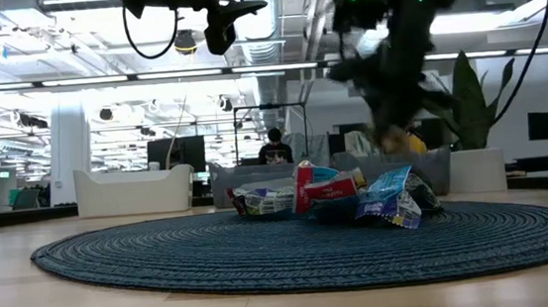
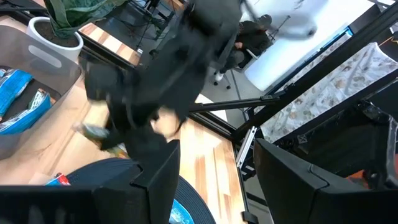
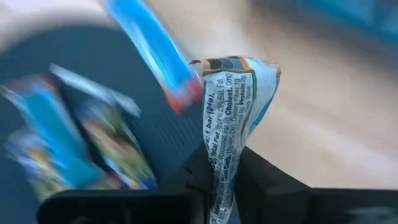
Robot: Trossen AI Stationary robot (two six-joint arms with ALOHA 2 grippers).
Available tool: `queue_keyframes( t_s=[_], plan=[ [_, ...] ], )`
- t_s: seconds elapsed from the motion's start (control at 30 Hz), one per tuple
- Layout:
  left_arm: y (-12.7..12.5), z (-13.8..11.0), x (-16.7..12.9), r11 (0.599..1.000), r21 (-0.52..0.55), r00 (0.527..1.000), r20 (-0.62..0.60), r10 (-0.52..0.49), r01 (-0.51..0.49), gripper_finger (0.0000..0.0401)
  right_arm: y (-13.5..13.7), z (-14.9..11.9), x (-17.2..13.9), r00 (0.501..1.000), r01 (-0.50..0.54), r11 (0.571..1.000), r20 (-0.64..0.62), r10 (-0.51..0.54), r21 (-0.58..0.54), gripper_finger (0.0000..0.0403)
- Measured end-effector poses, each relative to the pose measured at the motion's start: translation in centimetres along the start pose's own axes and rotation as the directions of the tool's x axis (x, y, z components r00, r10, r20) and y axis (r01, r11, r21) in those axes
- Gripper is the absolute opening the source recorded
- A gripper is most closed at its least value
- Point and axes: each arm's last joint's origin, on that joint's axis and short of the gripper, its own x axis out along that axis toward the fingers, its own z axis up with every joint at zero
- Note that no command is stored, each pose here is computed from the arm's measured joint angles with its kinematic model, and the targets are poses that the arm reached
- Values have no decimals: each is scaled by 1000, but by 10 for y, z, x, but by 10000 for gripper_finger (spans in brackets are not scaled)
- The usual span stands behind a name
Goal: Pick and place Granola Bars by type
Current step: Put the yellow granola bar into the right black bin
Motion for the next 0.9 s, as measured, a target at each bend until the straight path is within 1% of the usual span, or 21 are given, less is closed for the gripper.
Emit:
queue_keyframes(
  t_s=[0.07, 0.13, 0.2, 0.27, 0.37, 0.47, 0.53, 0.7, 0.9],
  plan=[
    [0, 0, 0, 1000, -1, 1000, 0, 0, 0, 196, 4, 17, -20, 994, -26, 1000, 101, 27, -16, 40],
    [0, 0, 0, 1000, -1, 1000, 0, 0, 0, 196, 5, 33, -39, 979, -25, 999, 203, 32, -37, 41],
    [0, 0, 0, 1000, -3, 1000, 0, 0, 0, 196, 2, 50, -54, 956, 7, 999, 294, 8, -52, 39],
    [0, 0, 0, 1000, -3, 1000, 1, 0, 0, 196, -5, 64, -65, 940, 68, 995, 338, -39, -73, 33],
    [0, 0, 0, 1000, -4, 1000, 0, 0, 0, 196, -22, 80, -72, 934, 148, 986, 338, -116, -70, 26],
    [0, 0, 0, 1000, -4, 1000, 1, 0, 0, 196, -37, 89, -72, 933, 185, 982, 319, -167, -26, 28],
    [0, 0, 0, 1000, -6, 1000, 1, 0, 0, 196, -45, 92, -72, 934, 202, 979, 304, -190, -9, 38],
    [0, 0, 0, 1000, -9, 1000, 1, 1, -1, 196, -51, 96, -72, 929, 233, 971, 307, -205, -58, 80],
    [0, 0, 0, 1000, -10, 1000, 2, 3, -2, 196, -53, 99, -73, 928, 221, 975, 315, -201, -28, 152]
  ],
)
